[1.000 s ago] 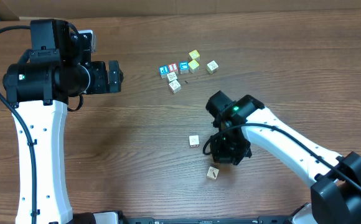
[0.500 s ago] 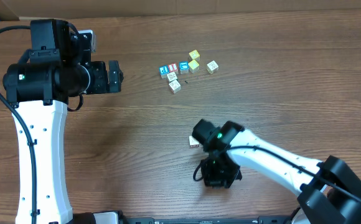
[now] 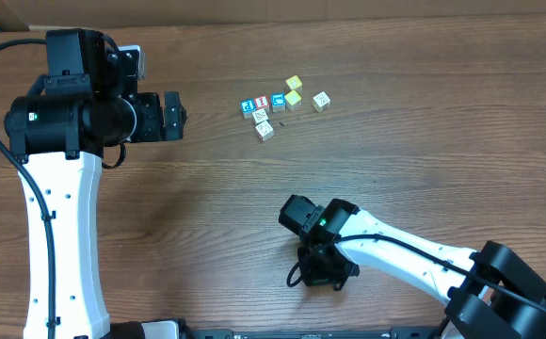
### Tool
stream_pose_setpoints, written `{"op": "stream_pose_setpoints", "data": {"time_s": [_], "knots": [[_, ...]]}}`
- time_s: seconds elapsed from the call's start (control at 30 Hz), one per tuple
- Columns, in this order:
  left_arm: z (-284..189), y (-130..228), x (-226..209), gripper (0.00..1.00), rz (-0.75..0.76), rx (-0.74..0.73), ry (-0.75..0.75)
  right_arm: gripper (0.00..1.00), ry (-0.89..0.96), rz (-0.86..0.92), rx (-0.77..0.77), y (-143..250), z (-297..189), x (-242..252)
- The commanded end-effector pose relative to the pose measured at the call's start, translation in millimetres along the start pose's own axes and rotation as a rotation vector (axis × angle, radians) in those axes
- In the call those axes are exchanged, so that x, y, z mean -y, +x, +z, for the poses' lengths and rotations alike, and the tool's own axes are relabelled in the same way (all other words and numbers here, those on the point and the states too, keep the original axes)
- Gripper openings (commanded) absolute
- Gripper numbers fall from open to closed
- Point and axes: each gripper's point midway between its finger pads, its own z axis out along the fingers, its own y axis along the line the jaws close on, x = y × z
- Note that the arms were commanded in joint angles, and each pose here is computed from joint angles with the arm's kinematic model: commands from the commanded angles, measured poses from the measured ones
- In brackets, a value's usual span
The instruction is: Flip 3 blocks
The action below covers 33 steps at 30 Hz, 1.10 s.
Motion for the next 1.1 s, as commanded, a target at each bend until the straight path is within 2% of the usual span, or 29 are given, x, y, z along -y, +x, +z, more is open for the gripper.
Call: {"op": "stream_pose_setpoints", "data": {"time_s": [0.0,0.43,0.7,0.8,0.93,1.07], "knots": [[-6,-7,1,1.0,-0.006,0.028,-0.002,0.09,0.047,0.035,0.043,-10,0,13],[-6,-7,1,1.0,-0.006,0.028,-0.002,0.18,0.03,0.029,0.111,-40,-6,26],[-6,-7,1,1.0,-0.006,0.028,-0.002,0.31,-0.021,0.082,0.186,-72,-13,35],[-6,-7,1,1.0,-0.006,0.028,-0.002,0.33,-0.037,0.101,0.206,-80,-16,38],[-6,-7,1,1.0,-0.006,0.028,-0.002,0.33,-0.044,0.106,0.212,-83,-16,38],[-6,-7,1,1.0,-0.006,0.028,-0.002,0.34,-0.109,0.102,0.139,-70,-15,27]]}}
